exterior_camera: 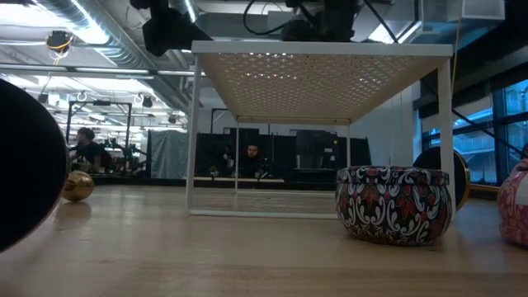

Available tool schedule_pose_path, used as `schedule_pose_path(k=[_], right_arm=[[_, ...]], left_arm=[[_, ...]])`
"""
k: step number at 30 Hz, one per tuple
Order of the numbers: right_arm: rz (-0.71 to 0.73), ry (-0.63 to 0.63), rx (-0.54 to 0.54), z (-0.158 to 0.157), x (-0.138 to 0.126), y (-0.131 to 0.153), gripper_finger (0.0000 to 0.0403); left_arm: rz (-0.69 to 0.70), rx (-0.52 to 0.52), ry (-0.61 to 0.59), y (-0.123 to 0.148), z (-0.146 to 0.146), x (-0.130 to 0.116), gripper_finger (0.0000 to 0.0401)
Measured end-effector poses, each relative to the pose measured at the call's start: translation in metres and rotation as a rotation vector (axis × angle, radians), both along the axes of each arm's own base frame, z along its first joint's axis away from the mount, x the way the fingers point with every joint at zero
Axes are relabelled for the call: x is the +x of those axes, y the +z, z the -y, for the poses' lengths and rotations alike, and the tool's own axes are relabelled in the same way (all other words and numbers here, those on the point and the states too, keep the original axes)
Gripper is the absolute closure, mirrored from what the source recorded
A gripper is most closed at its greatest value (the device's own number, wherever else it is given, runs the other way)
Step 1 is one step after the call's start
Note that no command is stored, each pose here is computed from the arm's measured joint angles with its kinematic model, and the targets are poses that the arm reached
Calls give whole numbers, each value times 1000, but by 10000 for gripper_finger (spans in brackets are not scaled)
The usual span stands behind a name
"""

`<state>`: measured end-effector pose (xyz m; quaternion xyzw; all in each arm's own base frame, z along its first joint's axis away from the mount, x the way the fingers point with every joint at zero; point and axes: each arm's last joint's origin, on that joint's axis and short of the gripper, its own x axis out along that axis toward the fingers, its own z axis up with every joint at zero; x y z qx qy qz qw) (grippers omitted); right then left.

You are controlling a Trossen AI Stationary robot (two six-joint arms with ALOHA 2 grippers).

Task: Pick & Place candle stick holders
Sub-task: Put the top silver scented candle on the shelf

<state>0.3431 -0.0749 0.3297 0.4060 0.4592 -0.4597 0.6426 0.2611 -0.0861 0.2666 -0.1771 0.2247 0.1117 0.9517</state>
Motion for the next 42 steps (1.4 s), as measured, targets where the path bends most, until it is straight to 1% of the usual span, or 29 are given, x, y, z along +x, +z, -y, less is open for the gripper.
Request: schedule_pose_path(k=[3, 13, 17, 20, 21, 26, 28, 35, 42], right_arm=[[-38, -12, -21, 1, -4, 0, 49], [-42, -11, -21, 1, -4, 0, 49], [-45, 13, -28, 1, -4, 0, 49], [-32, 16, -31, 1, -2, 0, 21], [-29, 16, -32, 1, -2, 0, 17], [-25, 18, -26, 1, -2, 0, 46], [-26, 19, -26, 1, -2, 0, 48], [-27, 48, -14, 1, -2, 0, 10], [-26, 66, -6, 0, -1, 0, 11]], left_arm=[[-1, -1, 1, 0, 0, 0, 20], [-23, -12, 12, -2, -1, -1, 20], [-36, -8, 13, -3, -1, -2, 20], [-38, -8, 13, -4, -1, -2, 20], [-38, -8, 13, -4, -1, -2, 20], [-38, -8, 13, -4, -1, -2, 20], [-38, -8, 12, -4, -1, -2, 20], [-38, -7, 12, -4, -1, -2, 20], [-38, -7, 12, -4, -1, -2, 20]])
